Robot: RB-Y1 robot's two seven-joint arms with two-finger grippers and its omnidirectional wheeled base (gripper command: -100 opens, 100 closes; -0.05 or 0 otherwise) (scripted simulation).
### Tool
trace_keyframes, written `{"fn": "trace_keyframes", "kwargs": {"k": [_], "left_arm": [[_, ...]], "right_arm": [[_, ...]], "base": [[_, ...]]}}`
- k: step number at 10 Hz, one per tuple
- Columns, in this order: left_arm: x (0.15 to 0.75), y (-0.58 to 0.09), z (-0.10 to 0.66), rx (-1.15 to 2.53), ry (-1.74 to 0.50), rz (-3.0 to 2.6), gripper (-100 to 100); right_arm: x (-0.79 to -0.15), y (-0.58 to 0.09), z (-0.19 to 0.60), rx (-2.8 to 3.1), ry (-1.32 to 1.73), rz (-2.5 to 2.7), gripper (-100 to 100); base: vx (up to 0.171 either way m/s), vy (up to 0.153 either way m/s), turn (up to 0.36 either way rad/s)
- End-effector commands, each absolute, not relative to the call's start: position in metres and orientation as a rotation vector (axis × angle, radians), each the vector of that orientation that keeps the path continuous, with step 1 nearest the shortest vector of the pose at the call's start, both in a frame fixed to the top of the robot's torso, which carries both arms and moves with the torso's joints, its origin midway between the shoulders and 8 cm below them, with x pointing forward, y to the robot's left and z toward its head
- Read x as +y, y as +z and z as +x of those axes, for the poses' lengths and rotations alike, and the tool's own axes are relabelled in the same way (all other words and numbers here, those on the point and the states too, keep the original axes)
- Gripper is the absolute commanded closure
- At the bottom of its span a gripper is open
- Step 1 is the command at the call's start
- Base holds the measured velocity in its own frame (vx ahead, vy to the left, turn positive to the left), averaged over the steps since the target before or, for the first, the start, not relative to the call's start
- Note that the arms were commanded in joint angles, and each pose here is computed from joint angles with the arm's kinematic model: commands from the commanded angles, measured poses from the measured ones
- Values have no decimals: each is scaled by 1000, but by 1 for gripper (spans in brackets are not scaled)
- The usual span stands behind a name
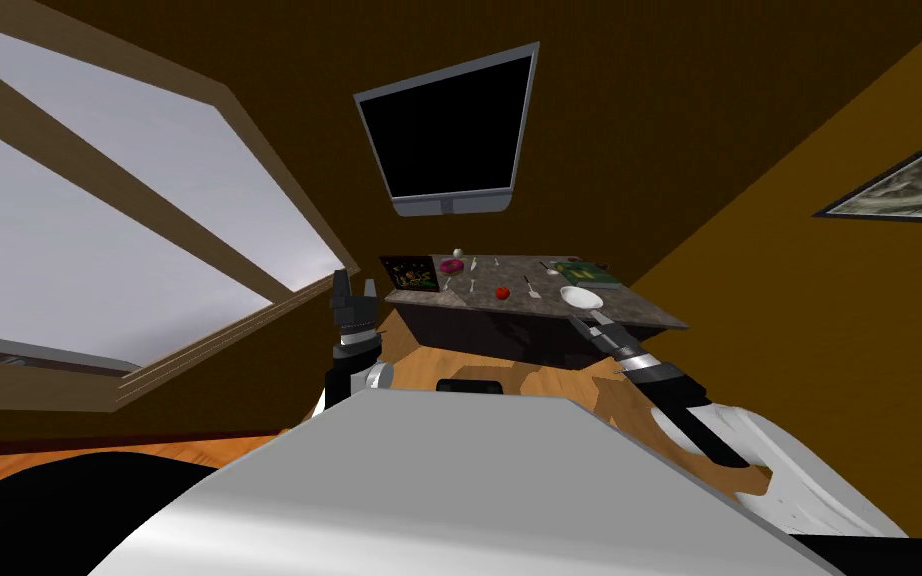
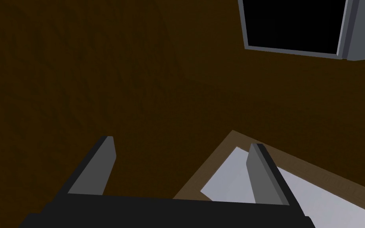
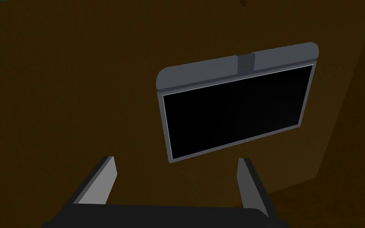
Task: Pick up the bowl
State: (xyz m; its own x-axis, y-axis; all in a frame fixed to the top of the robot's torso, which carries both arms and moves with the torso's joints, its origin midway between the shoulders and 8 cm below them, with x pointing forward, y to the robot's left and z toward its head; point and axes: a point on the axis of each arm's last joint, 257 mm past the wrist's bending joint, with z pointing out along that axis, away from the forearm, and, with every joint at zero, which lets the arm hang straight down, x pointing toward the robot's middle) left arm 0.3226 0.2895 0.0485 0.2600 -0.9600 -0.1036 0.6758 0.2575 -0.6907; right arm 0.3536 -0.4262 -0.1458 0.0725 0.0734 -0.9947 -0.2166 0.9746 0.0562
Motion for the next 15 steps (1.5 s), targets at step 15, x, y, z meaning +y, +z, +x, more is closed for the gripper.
{"fn": "trace_keyframes", "kwargs": {"k": [15], "left_arm": [[290,48,323,581,-1197,-586,0]], "right_arm": [[-553,-241,302,1914,-258,-601,-100]], "base": [[26,38,110]]}}
